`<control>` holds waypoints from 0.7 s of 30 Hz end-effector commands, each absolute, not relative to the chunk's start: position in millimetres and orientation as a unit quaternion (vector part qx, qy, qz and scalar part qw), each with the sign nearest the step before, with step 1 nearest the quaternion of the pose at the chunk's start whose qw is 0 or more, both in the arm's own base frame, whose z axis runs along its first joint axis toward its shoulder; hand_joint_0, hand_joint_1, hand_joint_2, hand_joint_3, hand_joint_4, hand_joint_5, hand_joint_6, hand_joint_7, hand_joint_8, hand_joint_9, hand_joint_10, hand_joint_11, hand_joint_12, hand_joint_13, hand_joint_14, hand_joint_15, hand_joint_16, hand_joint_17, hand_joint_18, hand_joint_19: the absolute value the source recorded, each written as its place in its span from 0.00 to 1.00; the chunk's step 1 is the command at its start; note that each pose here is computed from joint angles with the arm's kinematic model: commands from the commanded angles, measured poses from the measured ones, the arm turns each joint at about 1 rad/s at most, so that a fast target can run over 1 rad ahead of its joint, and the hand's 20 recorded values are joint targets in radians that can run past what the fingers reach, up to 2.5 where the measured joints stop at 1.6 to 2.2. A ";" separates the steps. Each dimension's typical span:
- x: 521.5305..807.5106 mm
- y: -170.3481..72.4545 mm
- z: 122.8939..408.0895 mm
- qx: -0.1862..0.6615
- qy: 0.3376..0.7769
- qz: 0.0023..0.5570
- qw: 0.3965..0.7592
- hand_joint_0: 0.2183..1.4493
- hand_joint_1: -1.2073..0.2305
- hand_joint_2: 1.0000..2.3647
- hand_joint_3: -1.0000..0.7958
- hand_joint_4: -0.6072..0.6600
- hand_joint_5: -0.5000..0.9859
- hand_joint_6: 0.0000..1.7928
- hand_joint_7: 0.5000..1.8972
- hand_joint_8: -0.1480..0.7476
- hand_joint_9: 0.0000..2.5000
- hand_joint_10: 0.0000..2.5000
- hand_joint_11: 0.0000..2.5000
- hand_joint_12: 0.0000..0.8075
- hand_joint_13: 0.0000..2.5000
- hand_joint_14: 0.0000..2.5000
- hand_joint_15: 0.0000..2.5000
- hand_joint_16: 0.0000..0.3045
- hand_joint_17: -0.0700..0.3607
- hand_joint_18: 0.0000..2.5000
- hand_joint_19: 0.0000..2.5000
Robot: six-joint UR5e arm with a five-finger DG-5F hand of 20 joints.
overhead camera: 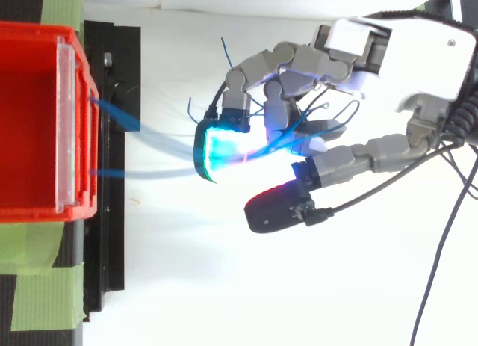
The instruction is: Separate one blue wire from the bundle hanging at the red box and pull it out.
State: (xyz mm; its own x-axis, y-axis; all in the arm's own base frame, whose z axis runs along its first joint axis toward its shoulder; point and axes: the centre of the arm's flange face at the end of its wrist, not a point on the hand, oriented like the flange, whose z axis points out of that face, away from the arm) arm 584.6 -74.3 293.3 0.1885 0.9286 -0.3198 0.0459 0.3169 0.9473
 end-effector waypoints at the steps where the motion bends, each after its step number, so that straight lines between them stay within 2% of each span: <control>1: 583.0 -75.6 299.9 0.450 0.532 0.348 0.627 0.41 0.15 0.01 0.39 0.67 0.18 0.48 0.35 0.50 0.23 0.53 0.52 0.44 0.24 0.91 0.53 0.12 0.36 0.38 0.58; 4: 582.1 -76.6 302.3 0.447 0.533 0.344 0.630 0.40 0.16 0.01 0.35 0.67 0.18 0.48 0.34 0.51 0.23 0.54 0.52 0.43 0.23 0.92 0.53 0.12 0.36 0.37 0.58; 8: 582.5 -76.6 301.6 0.446 0.534 0.343 0.631 0.34 0.22 0.01 0.32 0.67 0.18 0.48 0.33 0.51 0.24 0.54 0.52 0.43 0.23 0.93 0.51 0.12 0.35 0.37 0.59; 9: 582.5 -76.6 301.6 0.446 0.534 0.343 0.631 0.31 0.26 0.01 0.32 0.68 0.18 0.47 0.34 0.52 0.25 0.53 0.52 0.44 0.23 0.94 0.51 0.12 0.35 0.37 0.58; 21: 582.4 -76.9 301.6 0.447 0.534 0.342 0.632 0.29 0.41 0.00 0.32 0.67 0.21 0.46 0.36 0.51 0.30 0.52 0.52 0.43 0.25 0.94 0.49 0.12 0.35 0.37 0.58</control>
State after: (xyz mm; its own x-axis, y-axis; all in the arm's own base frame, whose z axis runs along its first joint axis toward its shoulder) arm 582.3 -76.9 301.7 0.1949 0.9090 -0.3683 0.0444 0.3670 0.9292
